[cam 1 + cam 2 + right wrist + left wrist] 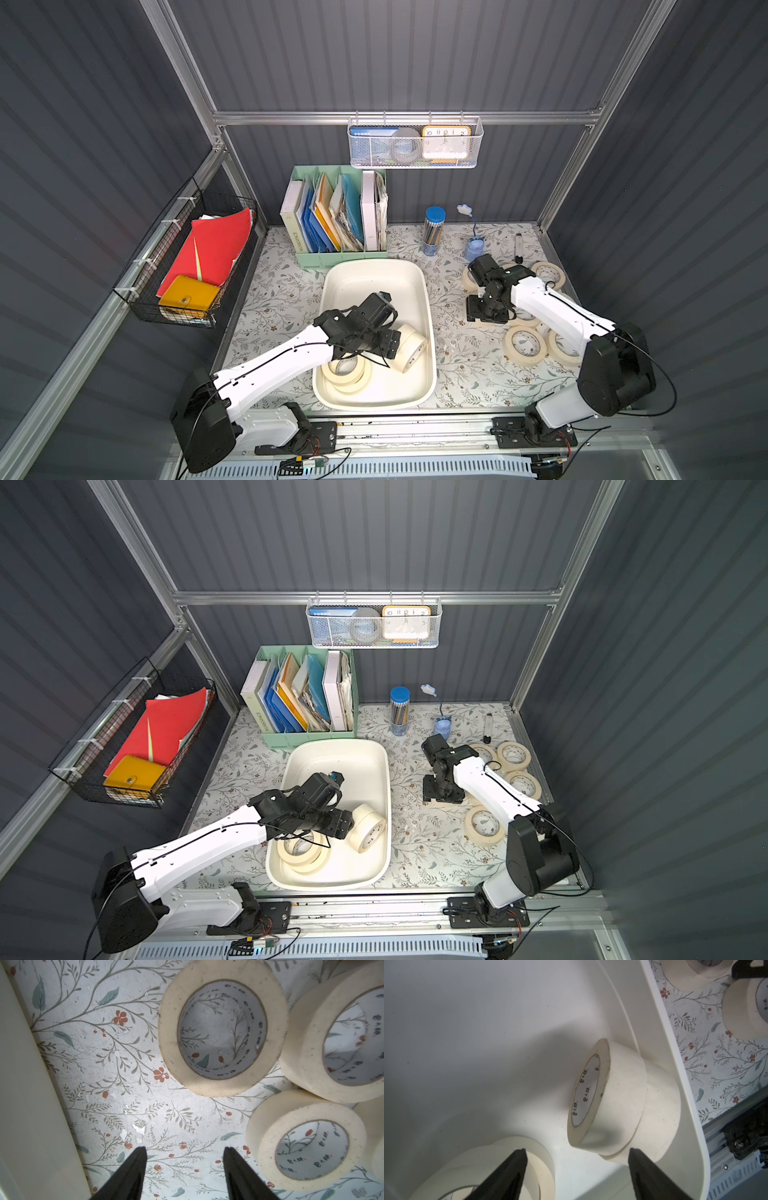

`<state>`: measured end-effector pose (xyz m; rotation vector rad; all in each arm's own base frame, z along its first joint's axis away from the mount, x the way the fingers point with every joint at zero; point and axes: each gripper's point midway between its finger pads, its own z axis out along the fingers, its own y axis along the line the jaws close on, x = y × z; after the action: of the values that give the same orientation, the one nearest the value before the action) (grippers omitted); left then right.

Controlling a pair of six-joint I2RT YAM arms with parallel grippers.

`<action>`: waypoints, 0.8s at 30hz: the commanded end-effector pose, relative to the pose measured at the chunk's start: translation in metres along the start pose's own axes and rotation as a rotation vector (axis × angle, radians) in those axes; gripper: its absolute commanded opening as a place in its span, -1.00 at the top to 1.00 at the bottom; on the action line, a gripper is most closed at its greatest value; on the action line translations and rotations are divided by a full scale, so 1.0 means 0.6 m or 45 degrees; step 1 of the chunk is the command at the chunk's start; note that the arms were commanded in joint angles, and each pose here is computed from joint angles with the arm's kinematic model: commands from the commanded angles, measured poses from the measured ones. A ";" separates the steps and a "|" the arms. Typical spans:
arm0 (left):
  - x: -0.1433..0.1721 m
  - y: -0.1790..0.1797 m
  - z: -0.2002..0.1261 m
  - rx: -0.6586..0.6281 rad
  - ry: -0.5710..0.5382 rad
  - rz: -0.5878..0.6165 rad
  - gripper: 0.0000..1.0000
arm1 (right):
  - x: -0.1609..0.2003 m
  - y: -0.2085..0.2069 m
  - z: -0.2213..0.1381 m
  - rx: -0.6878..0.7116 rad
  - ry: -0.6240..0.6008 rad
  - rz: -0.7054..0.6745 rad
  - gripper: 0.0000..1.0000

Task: Take out the art tape in the storage box
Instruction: Adjust the art tape in the storage box.

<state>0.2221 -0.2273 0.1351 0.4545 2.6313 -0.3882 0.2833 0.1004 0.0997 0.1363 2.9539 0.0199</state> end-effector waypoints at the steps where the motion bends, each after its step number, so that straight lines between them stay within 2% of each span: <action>1: -0.016 -0.005 0.033 0.001 -0.049 -0.018 -0.67 | 0.009 0.002 0.006 -0.001 0.026 -0.024 -0.29; 6: -0.014 0.017 0.062 -0.081 -0.016 -0.024 -0.67 | 0.011 -0.001 0.007 0.011 0.033 -0.024 -0.29; 17: 0.000 0.210 0.026 -0.458 0.041 -0.197 -0.70 | 0.011 0.004 0.009 -0.010 0.036 -0.025 -0.29; 20: -0.027 0.211 0.015 -0.453 -0.015 -0.196 -0.73 | 0.010 0.005 0.007 -0.014 0.032 -0.030 -0.29; 24: -0.073 0.181 -0.006 -0.342 -0.103 -0.198 -0.76 | 0.007 0.004 0.001 -0.015 0.018 -0.034 -0.29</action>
<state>0.2917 -0.1297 0.1143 0.1001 2.6387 -0.0434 0.2813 0.1028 0.0983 0.1181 2.9648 0.0395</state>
